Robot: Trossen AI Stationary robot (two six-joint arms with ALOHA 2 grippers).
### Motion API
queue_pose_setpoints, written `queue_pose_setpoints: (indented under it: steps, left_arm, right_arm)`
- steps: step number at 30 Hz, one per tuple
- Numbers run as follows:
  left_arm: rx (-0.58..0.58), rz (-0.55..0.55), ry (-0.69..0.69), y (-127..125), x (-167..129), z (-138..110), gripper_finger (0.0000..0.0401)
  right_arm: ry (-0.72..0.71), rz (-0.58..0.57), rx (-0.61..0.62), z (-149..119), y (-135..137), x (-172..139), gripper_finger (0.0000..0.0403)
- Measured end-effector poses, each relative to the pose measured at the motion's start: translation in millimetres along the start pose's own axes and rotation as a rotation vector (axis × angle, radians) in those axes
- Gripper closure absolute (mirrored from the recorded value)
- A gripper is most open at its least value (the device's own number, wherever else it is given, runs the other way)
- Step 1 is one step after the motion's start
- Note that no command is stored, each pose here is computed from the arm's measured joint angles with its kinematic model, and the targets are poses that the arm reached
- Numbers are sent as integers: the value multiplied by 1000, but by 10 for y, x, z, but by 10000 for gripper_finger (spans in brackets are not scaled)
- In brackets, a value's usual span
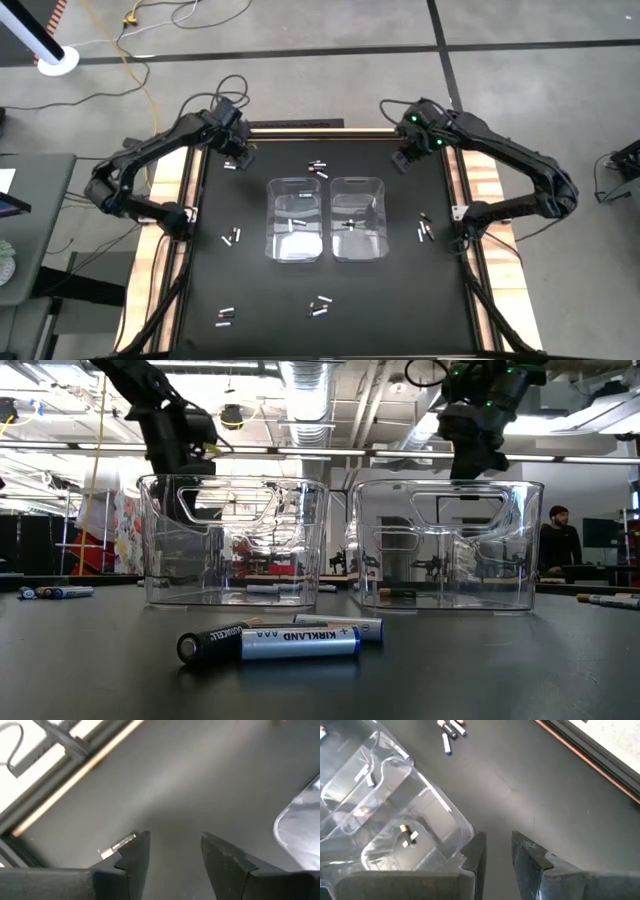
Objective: Sort batteries
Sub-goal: Put the black battery into the right transparent bin
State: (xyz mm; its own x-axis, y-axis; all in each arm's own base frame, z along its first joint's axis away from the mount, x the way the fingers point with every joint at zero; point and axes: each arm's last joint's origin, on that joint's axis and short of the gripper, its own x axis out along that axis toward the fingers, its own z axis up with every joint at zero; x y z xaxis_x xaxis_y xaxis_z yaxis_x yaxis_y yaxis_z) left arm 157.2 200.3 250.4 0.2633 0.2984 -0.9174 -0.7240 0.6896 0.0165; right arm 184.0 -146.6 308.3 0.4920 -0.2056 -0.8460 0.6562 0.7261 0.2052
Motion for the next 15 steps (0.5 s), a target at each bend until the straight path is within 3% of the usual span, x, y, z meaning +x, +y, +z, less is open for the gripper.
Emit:
queue_pose_setpoints:
  steps: [3,8,15]
  left_arm:
    - [12,-2,36,2,62,0,226]
    - [176,23,66,19,22,81,229]
    - [320,78,285,135,111,262,231]
  right_arm:
    - [-4,-2,4,6,-11,0,296]
    - [-5,-1,2,7,-9,1,296]
    - [-11,-1,2,13,-9,0,296]
